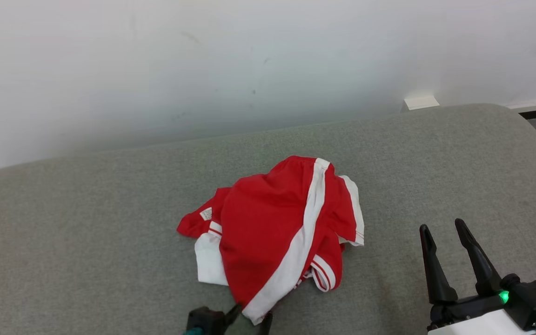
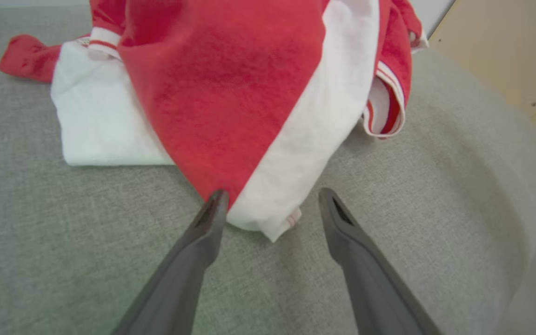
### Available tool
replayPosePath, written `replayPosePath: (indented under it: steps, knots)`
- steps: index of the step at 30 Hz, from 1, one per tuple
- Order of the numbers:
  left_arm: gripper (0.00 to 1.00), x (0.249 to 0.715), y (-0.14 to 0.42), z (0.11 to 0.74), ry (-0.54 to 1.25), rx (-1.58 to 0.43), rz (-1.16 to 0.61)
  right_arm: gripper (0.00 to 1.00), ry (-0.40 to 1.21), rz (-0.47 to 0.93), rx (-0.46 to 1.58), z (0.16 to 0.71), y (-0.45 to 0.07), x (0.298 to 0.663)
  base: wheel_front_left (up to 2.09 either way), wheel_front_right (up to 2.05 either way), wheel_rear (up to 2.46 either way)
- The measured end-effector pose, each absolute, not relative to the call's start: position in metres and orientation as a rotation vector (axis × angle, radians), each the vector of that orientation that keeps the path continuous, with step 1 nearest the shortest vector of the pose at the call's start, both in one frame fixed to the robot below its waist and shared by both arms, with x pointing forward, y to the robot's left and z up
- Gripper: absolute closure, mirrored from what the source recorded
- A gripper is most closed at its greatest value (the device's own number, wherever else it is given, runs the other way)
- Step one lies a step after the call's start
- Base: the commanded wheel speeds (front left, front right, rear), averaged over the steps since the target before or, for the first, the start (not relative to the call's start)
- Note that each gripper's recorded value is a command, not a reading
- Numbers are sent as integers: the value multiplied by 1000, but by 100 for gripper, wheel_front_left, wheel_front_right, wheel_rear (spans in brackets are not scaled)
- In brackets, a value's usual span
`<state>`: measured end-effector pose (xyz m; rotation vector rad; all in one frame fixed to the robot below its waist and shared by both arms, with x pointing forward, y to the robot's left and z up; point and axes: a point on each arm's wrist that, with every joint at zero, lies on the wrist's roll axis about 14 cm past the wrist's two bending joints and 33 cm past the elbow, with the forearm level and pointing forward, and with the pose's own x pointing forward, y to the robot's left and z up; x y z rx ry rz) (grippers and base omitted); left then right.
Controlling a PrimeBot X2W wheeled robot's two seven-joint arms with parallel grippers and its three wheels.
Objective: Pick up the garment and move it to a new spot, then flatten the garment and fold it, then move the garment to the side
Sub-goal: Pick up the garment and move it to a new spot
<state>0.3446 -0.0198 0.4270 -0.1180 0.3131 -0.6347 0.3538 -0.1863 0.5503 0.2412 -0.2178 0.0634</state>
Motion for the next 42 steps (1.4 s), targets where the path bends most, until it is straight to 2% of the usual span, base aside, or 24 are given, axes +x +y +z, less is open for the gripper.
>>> replayPosePath:
  steps: [11, 12, 14, 23, 31, 37, 42]
  knots:
    - [0, 362, -39, 397, 423, -24, -673, 0, -198, 29, 247, 544, -195, 358, 0, 0, 0]
    - [19, 364, -39, 397, 421, -25, -670, 0, -194, 25, 247, 543, -196, 358, 0, 0, 0]
    - [100, 368, -40, 399, 405, -35, -666, 0, -192, 19, 247, 542, -198, 358, 0, 0, 0]
    - [100, 371, -45, 421, 307, -94, -676, 0, -198, 28, 259, 543, -194, 361, 0, 0, 0]
    - [100, 377, -46, 495, 80, -226, -673, 0, -204, 72, 263, 546, -180, 365, 0, 0, 0]
    - [100, 401, 1, 590, -146, -299, -598, 0, -201, 126, 275, 547, -161, 366, 0, 0, 0]
    - [100, 423, 56, 651, -274, -188, -504, 0, -204, 186, 286, 550, -141, 372, 0, 0, 0]
